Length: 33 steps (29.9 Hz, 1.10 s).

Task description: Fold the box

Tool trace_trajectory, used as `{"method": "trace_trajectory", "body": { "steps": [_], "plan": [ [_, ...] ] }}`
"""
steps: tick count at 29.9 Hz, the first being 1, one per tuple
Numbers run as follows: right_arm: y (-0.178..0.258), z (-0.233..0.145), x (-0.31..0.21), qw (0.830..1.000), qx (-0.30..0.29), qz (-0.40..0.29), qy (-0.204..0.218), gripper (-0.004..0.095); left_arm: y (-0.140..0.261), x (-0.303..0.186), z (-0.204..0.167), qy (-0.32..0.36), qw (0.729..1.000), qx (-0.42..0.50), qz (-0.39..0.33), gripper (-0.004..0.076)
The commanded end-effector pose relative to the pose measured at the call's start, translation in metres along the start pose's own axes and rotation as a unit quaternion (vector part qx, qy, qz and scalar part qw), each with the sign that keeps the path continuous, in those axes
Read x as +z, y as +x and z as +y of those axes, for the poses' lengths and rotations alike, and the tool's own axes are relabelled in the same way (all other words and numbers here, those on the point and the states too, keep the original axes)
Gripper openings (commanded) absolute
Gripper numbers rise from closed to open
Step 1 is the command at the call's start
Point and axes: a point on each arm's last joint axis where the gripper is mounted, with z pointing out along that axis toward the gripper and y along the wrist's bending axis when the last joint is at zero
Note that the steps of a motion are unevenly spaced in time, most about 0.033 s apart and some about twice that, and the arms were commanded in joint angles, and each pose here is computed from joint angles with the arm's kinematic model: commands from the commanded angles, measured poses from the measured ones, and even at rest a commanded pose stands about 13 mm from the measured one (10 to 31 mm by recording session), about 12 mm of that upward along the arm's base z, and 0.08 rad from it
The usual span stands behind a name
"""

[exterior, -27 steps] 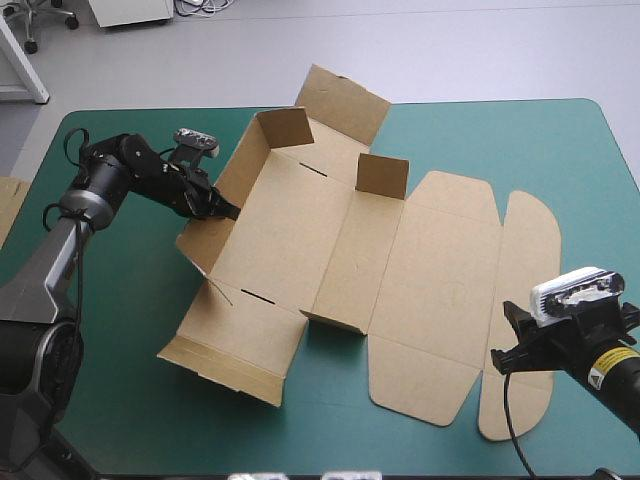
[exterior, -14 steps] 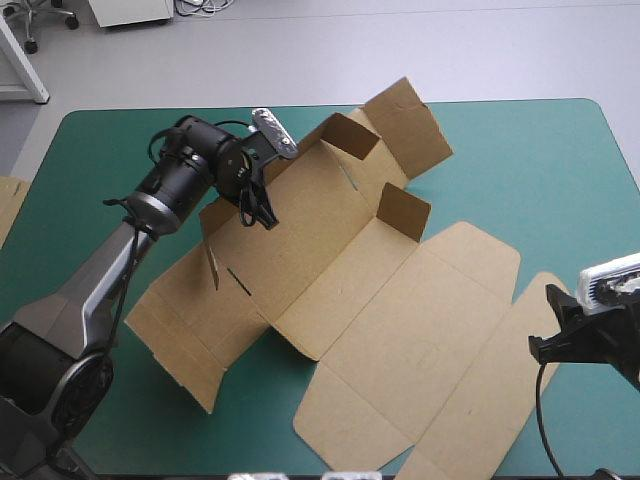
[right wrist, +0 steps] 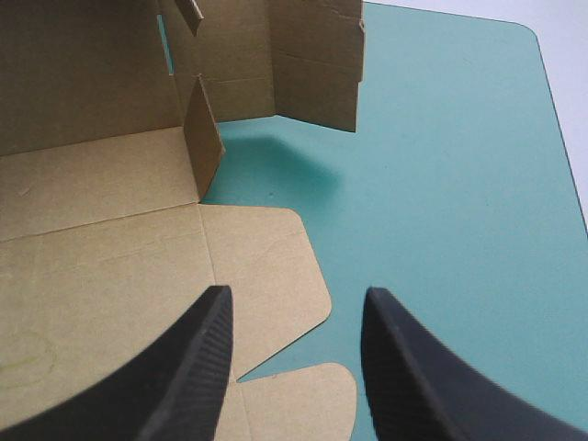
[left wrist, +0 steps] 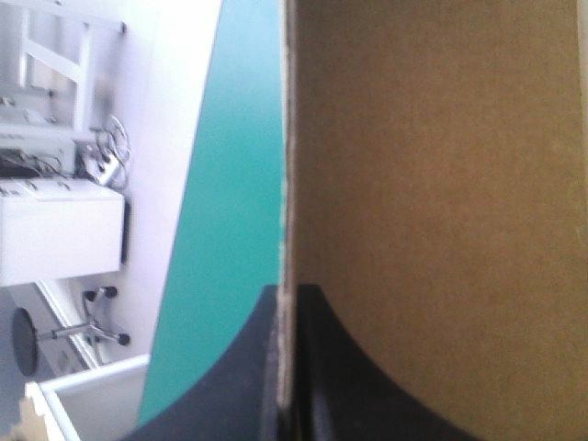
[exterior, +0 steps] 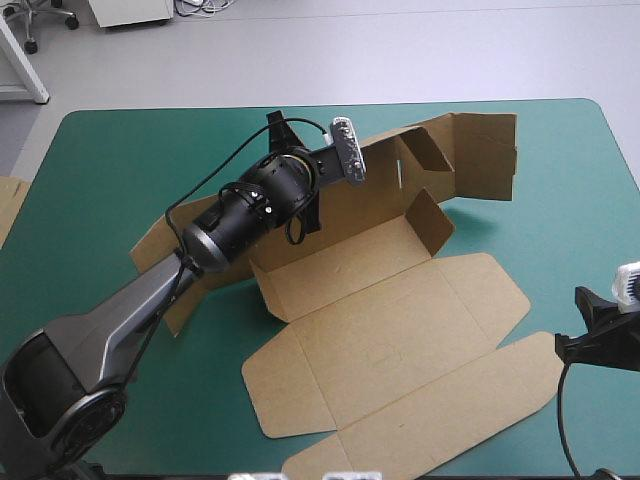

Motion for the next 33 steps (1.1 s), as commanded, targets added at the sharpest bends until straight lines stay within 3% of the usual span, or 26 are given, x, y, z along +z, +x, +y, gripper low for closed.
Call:
{"method": "trace_trajectory", "body": {
  "steps": [1, 8, 18, 30, 33],
  "plan": [
    [-0.011, -0.004, -0.009, 0.999, 0.002, -0.038, 0.008, 0.0426, -0.018, -0.036, 0.019, -0.085, 0.993, 0.02, -0.085, -0.001],
    [-0.01, -0.003, -0.009, 0.999, 0.017, -0.033, 0.003, 0.0426, -0.035, -0.044, 0.01, -0.109, 0.983, 0.073, -0.127, -0.001],
    [-0.01, -0.001, -0.009, 0.999, 0.042, -0.032, -0.005, 0.0426, -0.02, -0.045, -0.027, -0.118, 0.964, 0.148, -0.189, -0.001],
    [-0.049, 0.01, 0.017, 1.0, 0.027, -0.003, 0.002, 0.0426, 0.015, -0.042, -0.086, -0.225, 0.938, 0.201, -0.169, -0.001],
    [-0.059, 0.015, 0.029, 1.0, 0.014, 0.009, 0.003, 0.0426, 0.023, -0.035, -0.098, -0.209, 0.943, 0.203, -0.161, -0.001]
  ]
}}
